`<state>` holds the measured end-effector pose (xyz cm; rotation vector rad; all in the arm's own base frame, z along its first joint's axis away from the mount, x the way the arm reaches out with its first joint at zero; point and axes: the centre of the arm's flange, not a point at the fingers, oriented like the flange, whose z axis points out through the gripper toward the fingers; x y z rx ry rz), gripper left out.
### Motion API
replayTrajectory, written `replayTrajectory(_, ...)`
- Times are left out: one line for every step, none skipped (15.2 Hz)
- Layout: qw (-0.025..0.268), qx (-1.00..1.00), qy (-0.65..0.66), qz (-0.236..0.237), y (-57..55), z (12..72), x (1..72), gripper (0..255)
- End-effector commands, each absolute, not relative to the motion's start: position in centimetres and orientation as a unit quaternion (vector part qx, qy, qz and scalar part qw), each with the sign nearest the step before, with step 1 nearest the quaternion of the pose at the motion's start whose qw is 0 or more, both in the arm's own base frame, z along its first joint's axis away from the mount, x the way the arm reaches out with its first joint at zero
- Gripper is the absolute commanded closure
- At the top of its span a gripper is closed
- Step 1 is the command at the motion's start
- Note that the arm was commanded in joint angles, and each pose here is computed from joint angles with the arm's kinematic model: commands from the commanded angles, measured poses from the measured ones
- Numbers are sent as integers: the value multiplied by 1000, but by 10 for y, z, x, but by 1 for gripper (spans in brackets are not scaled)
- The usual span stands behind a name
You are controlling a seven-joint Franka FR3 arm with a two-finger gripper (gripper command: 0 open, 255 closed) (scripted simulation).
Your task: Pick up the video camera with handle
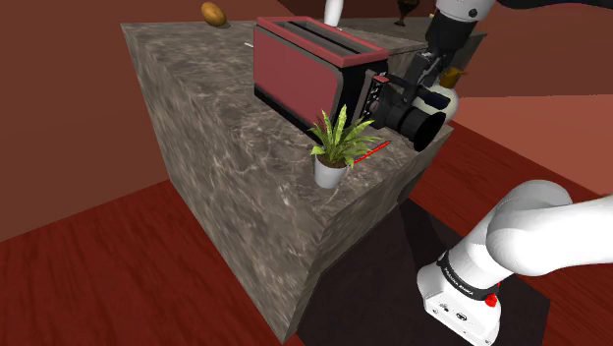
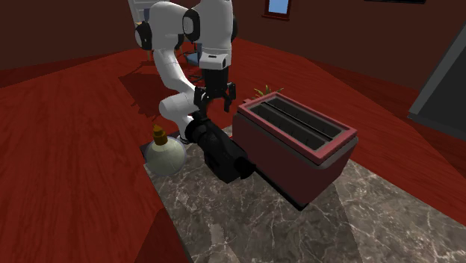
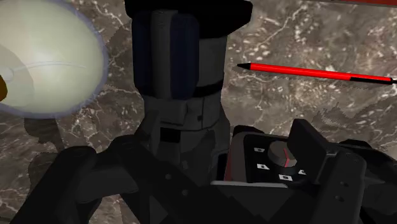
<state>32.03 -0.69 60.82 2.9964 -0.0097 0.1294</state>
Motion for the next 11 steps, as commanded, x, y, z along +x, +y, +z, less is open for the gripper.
replayTrajectory(71, 997, -3, 43, -7, 608, 320, 0)
replayTrajectory(62, 997, -3, 34, -16, 612, 334, 0)
replayTrajectory(53, 998, -3, 25, -25, 616, 348, 0)
replayTrajectory(43, 999, -2, 16, -34, 619, 362, 0)
replayTrajectory(34, 999, -2, 7, -43, 622, 376, 0)
replayTrajectory(25, 1000, -2, -2, -52, 625, 391, 0)
replayTrajectory(15, 1000, -2, -11, -61, 627, 405, 0)
replayTrajectory(6, 1000, -2, -19, -70, 628, 419, 0)
replayTrajectory(4, 1000, -1, -21, -73, 628, 422, 0)
replayTrajectory(4, 1000, -1, -21, -73, 623, 422, 0)
replayTrajectory(4, 1000, -1, -21, -73, 618, 422, 0)
